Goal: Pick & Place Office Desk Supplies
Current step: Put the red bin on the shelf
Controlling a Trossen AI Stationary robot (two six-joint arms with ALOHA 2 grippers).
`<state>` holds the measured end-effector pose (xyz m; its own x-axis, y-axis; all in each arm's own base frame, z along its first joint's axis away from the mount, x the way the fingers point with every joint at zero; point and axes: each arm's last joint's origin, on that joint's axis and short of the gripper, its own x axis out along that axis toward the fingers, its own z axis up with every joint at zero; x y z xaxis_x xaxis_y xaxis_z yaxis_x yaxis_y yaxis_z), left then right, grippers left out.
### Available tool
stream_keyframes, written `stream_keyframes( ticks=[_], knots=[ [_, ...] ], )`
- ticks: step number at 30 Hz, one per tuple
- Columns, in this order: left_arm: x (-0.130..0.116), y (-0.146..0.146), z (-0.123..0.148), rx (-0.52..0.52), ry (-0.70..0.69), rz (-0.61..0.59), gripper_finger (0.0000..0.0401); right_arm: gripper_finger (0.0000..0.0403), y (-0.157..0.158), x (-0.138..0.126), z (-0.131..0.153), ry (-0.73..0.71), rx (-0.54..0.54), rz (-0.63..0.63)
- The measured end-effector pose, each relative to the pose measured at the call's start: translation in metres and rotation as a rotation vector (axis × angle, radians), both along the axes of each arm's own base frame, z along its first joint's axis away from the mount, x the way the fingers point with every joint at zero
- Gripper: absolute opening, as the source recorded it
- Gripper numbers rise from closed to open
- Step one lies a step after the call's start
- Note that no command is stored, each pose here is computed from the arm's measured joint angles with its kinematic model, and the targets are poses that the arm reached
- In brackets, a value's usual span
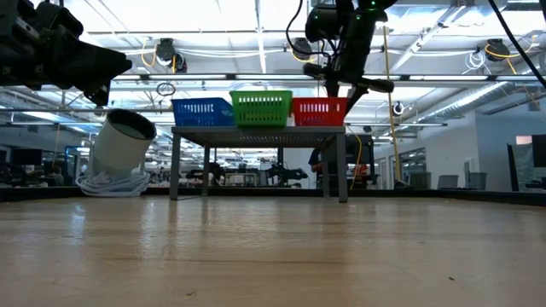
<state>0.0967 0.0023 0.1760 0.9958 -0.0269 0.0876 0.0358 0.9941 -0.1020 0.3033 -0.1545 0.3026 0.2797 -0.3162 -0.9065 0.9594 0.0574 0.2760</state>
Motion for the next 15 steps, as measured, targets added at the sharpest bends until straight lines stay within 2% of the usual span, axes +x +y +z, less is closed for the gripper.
stream_keyframes(
  ticks=[15],
  knots=[
    [0.0000,0.0000,0.0000,0.000,0.000,0.000,0.0079,0.0086,-0.0001,0.0005,0.0002,-0.002,-0.006,0.010]
  ],
)
